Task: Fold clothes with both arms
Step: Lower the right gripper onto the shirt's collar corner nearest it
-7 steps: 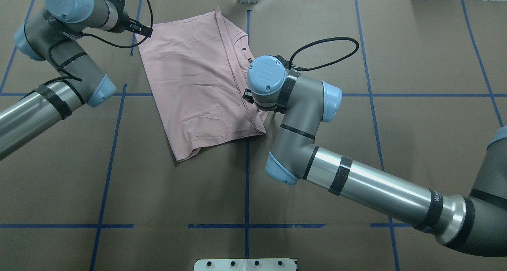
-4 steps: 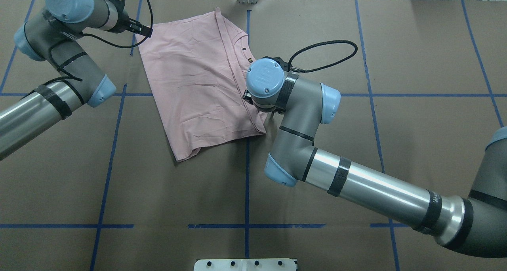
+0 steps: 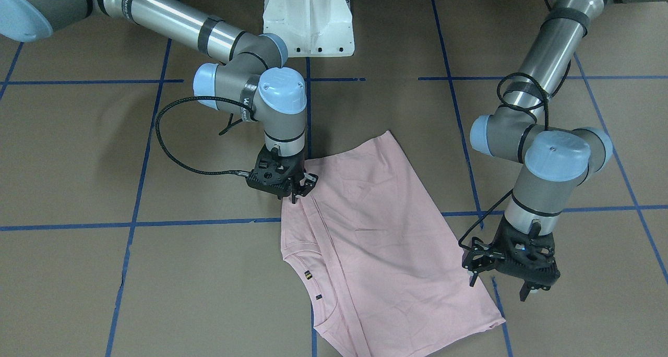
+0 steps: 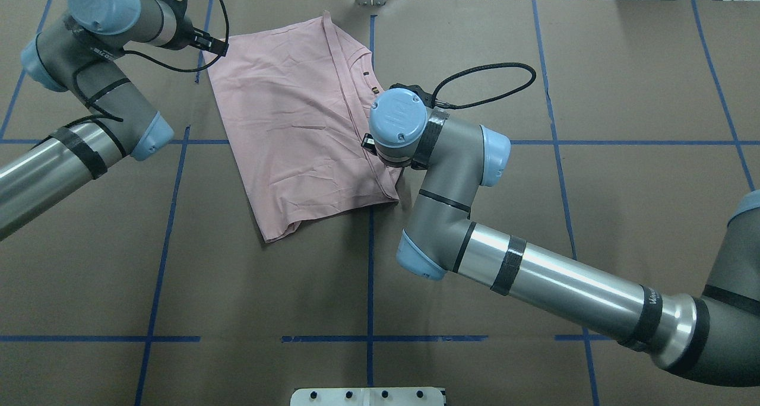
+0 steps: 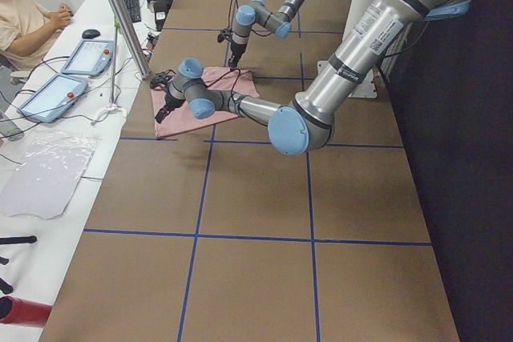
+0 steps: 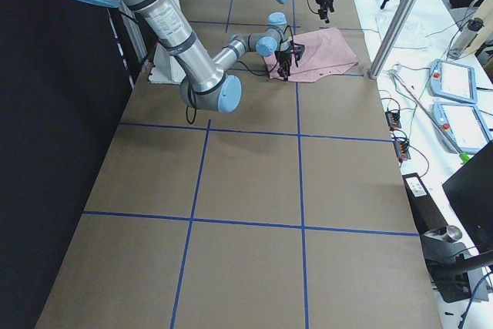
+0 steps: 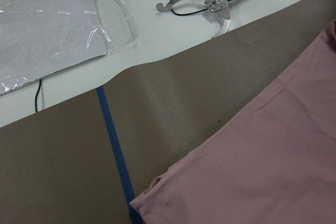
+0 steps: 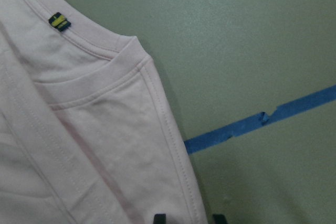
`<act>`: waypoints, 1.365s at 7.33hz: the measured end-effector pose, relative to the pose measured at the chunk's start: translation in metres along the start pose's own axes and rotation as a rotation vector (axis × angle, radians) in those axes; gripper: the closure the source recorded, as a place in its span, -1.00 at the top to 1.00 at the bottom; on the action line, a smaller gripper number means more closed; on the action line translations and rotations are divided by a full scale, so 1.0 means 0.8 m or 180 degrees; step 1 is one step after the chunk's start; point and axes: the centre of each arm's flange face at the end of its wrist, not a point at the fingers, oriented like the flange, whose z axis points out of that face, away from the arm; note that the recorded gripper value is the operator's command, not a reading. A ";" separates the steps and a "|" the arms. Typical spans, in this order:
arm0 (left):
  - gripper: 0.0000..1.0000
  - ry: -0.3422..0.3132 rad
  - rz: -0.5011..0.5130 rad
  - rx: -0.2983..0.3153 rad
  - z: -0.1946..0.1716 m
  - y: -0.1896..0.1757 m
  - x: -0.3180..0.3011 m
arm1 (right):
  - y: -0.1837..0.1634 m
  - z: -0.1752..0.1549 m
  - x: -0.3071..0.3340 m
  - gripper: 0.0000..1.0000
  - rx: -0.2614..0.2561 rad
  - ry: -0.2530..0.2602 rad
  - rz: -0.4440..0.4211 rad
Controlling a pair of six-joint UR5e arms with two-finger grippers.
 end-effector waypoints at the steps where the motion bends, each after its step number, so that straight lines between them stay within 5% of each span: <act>1: 1.00 0.0000 0.0000 0.0000 0.000 0.000 0.000 | 0.001 0.001 0.000 -0.25 -0.0003 0.0001 0.0001; 2: 1.00 -0.0001 -0.0001 0.0000 0.000 0.000 0.000 | 0.004 0.002 0.000 -0.35 -0.0004 0.0003 0.0007; 3: 1.00 -0.0001 -0.0001 0.0000 0.000 0.000 -0.001 | 0.006 0.003 0.000 -0.79 -0.0001 0.0008 0.0013; 4: 1.00 -0.0001 -0.0001 -0.0001 0.000 0.000 0.000 | 0.009 0.005 0.000 -1.00 0.0002 0.0018 0.0023; 10: 1.00 0.0034 0.0010 0.0043 -0.013 0.002 0.004 | 0.018 -0.018 0.017 -1.00 -0.0009 -0.0010 0.0031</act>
